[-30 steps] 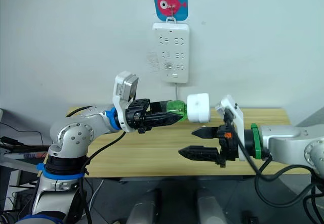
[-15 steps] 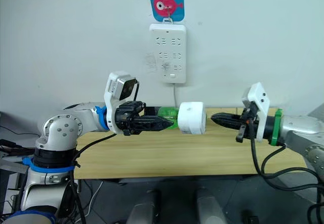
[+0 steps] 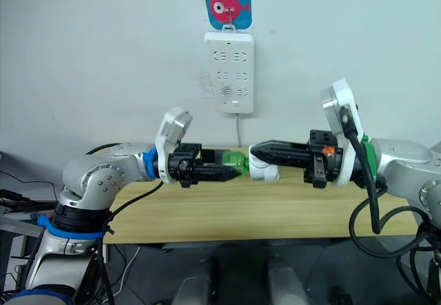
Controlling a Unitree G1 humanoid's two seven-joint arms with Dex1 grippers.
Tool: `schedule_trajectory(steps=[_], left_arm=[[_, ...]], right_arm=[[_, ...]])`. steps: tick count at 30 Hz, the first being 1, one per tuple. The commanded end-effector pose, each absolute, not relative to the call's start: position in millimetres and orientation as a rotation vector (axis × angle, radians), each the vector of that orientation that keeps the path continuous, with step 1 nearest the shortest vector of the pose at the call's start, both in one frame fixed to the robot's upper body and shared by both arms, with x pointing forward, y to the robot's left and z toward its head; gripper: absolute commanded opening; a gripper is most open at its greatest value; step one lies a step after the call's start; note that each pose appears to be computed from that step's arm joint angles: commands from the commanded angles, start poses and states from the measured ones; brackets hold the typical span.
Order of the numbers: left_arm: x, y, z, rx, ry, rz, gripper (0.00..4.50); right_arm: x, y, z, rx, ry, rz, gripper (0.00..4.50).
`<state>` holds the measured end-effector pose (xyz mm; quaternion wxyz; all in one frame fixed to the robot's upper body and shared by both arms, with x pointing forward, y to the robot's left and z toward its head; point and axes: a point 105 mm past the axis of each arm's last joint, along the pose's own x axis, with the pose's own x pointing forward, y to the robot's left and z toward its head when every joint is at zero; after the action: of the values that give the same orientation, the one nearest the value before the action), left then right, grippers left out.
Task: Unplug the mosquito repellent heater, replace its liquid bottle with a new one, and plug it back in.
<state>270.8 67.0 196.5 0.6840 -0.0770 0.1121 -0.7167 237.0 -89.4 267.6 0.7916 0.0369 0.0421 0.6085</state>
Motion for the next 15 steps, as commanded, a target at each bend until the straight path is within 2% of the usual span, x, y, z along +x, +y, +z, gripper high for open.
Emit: schedule_trajectory(steps=[1, 7, 15], left_arm=[[257.3, 63.3, 213.2, -0.137, 0.181, -1.694, 2.34], [257.1, 66.4, 214.0, -0.157, 0.193, -1.690, 2.34], [261.2, 67.9, 215.4, -0.220, 0.194, -1.661, 2.34]], right_arm=[[244.1, -89.3, 264.2, 0.019, 0.089, 1.271, 0.00], [250.7, -96.2, 269.4, 0.032, 0.059, 1.240, 0.00], [254.1, -116.0, 291.7, 0.120, 0.020, 1.184, 0.00]])
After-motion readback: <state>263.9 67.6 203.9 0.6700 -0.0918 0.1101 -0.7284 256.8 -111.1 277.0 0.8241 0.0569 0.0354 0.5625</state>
